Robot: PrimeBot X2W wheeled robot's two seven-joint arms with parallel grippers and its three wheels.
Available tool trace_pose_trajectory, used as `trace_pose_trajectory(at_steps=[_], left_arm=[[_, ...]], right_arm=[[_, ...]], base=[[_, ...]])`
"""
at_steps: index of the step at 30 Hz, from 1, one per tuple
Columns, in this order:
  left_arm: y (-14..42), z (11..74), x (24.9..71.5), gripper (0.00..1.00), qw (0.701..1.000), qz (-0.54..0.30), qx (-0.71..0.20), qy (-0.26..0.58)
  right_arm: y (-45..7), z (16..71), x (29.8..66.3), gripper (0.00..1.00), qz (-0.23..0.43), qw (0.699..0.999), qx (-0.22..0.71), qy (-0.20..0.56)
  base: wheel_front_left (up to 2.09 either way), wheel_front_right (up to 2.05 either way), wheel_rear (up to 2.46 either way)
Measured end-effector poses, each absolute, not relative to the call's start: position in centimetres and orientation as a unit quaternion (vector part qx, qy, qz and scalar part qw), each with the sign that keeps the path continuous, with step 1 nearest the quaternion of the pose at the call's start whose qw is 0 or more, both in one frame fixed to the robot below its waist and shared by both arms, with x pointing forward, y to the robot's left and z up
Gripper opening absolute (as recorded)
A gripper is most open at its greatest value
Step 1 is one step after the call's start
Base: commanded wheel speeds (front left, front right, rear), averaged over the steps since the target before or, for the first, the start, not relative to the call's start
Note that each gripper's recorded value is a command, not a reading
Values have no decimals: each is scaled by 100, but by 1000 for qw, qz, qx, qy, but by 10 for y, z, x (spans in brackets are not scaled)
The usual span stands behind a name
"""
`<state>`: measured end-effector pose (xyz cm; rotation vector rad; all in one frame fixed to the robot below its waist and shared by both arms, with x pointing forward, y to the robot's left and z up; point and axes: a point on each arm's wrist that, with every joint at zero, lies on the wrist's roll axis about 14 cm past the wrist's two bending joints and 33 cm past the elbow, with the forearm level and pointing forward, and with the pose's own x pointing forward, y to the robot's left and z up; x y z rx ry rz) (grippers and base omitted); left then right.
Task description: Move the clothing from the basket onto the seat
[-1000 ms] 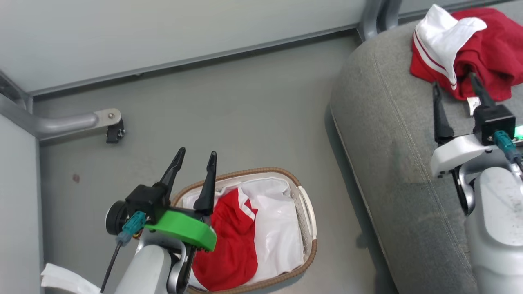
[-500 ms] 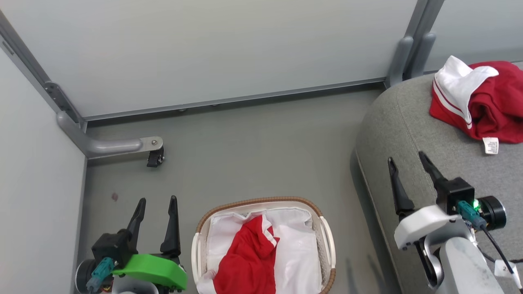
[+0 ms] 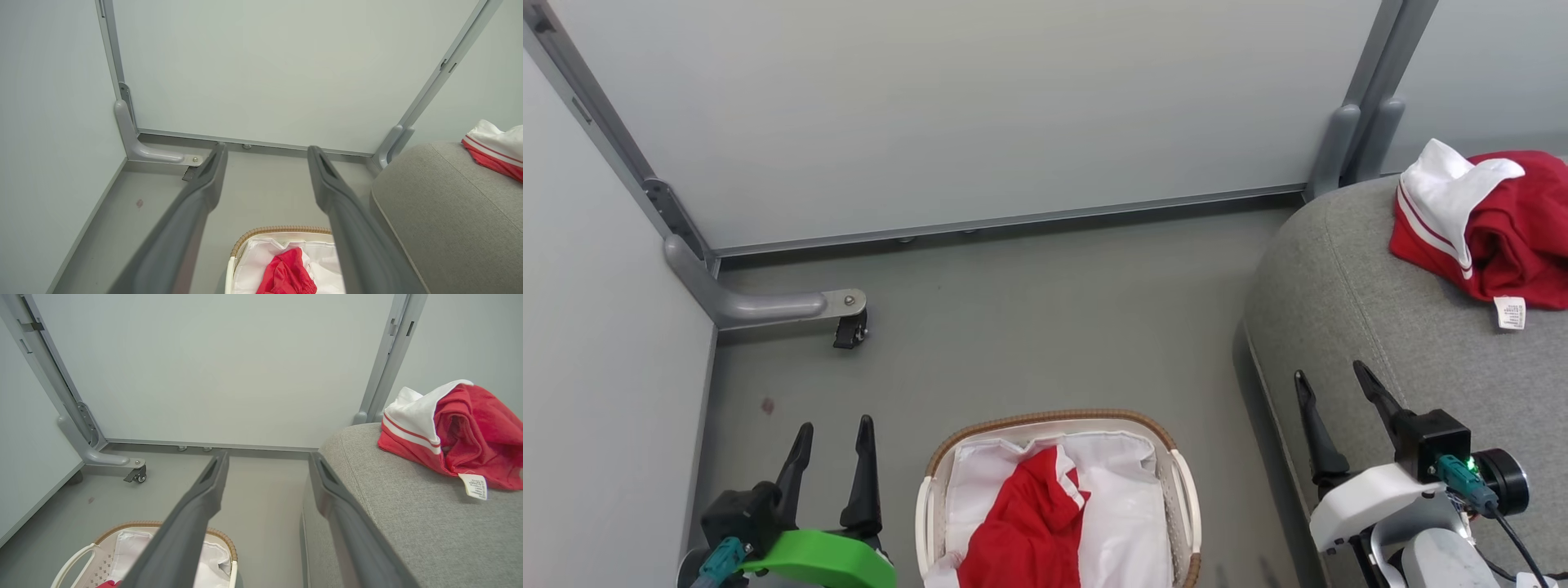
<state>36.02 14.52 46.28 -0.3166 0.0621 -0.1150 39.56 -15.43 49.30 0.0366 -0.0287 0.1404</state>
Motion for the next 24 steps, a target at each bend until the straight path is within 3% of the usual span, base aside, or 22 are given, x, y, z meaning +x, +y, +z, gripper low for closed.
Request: trace_pose_trajectory(at_steps=[24], left_arm=[[146, 458, 362, 100, 986, -56, -155, 38]], right_arm=[[-155, 495, 397, 100, 69, 997, 23, -18]], base=[[0, 0, 0]])
